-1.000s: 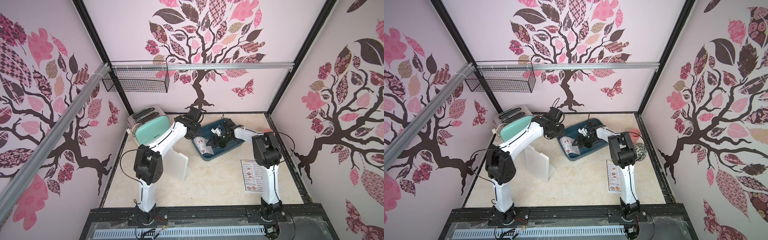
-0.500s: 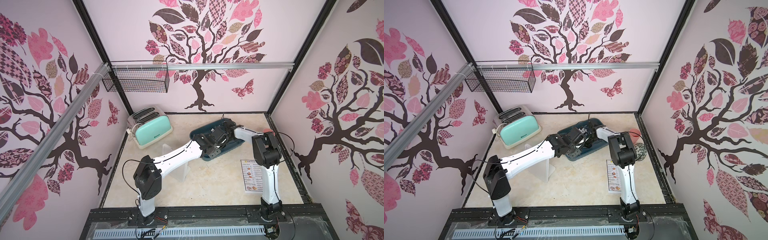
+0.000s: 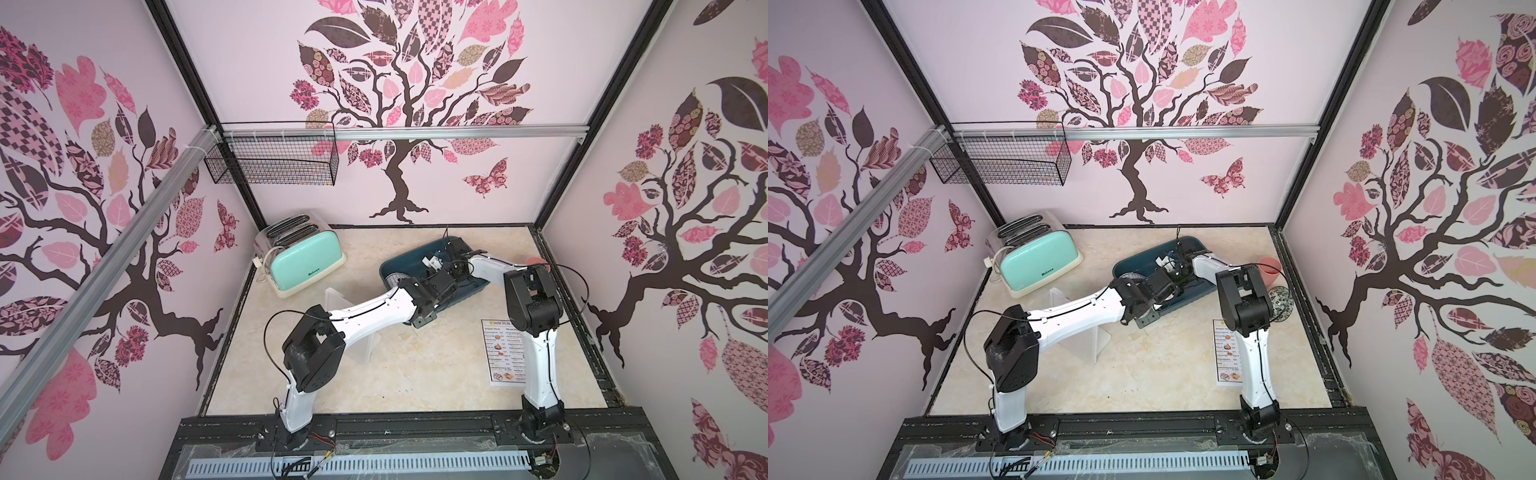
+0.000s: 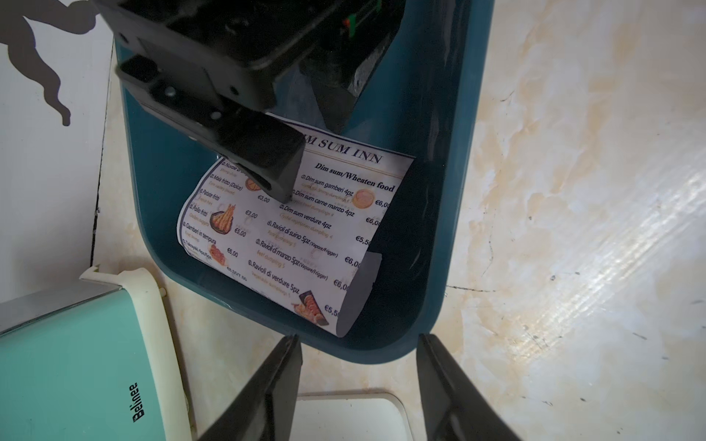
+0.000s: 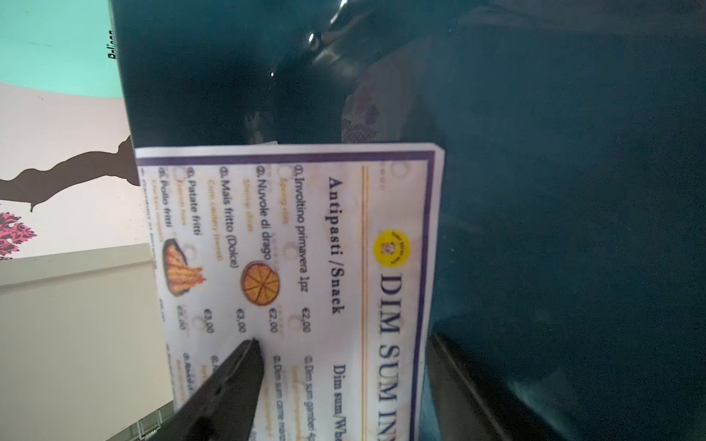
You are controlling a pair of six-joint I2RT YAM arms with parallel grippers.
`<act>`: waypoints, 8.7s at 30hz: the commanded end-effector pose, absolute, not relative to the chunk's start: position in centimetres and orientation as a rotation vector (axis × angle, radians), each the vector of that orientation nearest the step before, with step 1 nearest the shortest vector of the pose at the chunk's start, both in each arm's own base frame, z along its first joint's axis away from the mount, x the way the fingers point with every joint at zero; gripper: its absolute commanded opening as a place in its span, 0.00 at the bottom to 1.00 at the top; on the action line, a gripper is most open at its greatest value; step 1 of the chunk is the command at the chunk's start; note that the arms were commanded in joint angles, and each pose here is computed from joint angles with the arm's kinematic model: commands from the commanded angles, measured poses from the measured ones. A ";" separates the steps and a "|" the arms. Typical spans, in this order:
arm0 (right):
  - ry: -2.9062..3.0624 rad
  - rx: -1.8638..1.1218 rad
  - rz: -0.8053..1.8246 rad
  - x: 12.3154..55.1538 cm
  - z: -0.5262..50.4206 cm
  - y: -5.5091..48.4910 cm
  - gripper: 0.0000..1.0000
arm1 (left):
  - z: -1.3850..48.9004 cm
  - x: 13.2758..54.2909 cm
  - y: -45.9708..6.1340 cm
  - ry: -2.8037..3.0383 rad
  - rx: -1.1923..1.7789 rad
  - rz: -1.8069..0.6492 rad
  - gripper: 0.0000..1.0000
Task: Replace the menus in the menu holders
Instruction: Pick up the menu from the storage box.
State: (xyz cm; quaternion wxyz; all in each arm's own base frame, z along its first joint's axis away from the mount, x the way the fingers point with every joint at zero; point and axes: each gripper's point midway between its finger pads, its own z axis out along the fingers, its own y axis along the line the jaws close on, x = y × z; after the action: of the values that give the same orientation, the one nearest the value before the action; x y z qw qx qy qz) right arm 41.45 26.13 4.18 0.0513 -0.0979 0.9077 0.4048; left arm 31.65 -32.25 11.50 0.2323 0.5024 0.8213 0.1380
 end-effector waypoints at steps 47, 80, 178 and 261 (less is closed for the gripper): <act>2.903 -0.161 1.132 39.6 1.8 24.5 0.73 | 7.7 35.1 -30.7 2.090 1.416 0.655 0.00; 2.186 1.062 1.675 41.1 18.3 18.4 0.98 | 19.1 36.4 -33.2 1.931 1.040 0.329 0.00; 1.412 -1.324 0.744 22.6 38.9 22.5 0.00 | 34.5 23.4 -30.7 1.459 1.440 -0.913 0.00; 1.239 -1.140 1.242 15.9 43.6 23.7 0.00 | 45.1 18.2 -27.3 1.231 1.117 -1.169 0.08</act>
State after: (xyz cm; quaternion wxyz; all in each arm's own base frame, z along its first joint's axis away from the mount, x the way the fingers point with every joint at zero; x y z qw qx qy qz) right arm 16.51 23.90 42.12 0.4847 -0.4667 0.5281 0.5180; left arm 18.20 -27.69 45.07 0.5194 0.4757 0.5090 -0.4948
